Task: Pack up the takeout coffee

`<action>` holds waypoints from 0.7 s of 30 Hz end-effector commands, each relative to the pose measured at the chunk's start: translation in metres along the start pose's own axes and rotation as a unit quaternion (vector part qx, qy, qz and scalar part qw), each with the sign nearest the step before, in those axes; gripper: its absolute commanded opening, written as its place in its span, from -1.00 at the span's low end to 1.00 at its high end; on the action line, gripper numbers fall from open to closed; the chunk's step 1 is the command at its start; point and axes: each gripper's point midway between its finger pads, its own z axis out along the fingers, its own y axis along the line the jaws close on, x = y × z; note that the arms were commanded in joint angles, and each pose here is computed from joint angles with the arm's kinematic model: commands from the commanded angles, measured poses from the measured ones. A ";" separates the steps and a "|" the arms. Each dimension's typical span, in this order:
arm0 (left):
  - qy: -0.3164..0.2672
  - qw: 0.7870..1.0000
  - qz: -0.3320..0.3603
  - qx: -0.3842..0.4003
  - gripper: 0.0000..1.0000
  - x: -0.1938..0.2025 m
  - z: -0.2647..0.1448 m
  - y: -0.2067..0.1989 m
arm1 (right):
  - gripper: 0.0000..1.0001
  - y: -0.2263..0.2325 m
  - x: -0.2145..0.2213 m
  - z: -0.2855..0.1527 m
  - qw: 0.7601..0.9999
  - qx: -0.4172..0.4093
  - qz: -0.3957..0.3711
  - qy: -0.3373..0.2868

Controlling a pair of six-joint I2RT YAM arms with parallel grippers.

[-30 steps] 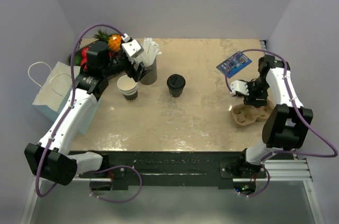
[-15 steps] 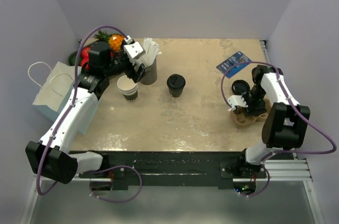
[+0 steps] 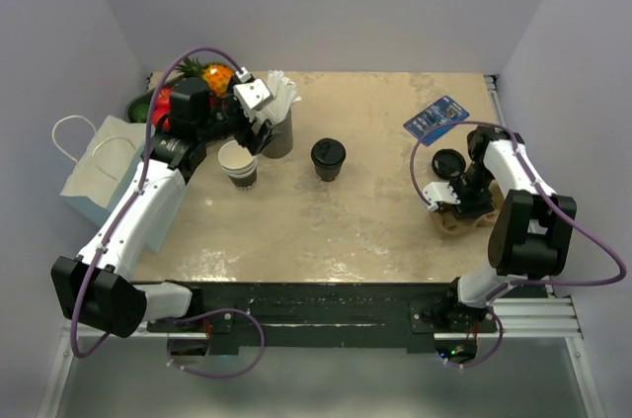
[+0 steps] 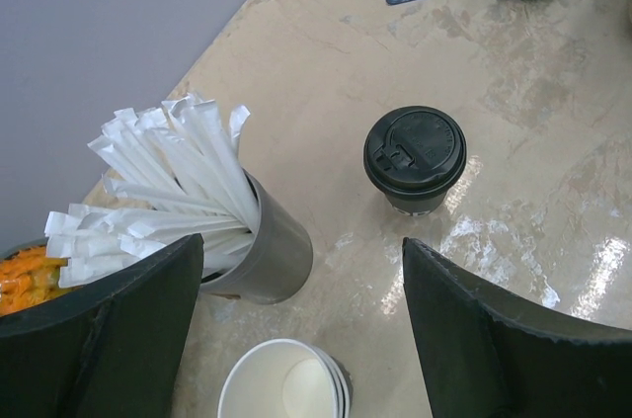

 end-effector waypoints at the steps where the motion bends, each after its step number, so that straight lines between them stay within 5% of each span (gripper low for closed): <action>1: -0.020 0.999 0.024 -0.008 0.71 -0.018 -0.003 0.006 | 0.04 -0.003 0.002 0.004 1.000 0.002 -0.021 0.006; 8: -0.023 0.999 0.025 -0.008 0.71 -0.018 -0.003 0.006 | -0.10 -0.005 0.009 0.001 1.000 0.008 -0.016 0.026; 15: -0.033 0.999 0.037 -0.012 0.71 -0.026 -0.008 0.006 | -0.63 -0.010 0.011 -0.032 0.998 0.042 0.009 0.035; 21: -0.076 0.996 0.048 -0.002 0.72 -0.052 -0.012 0.004 | -0.74 0.005 0.002 -0.073 0.996 0.075 0.039 0.040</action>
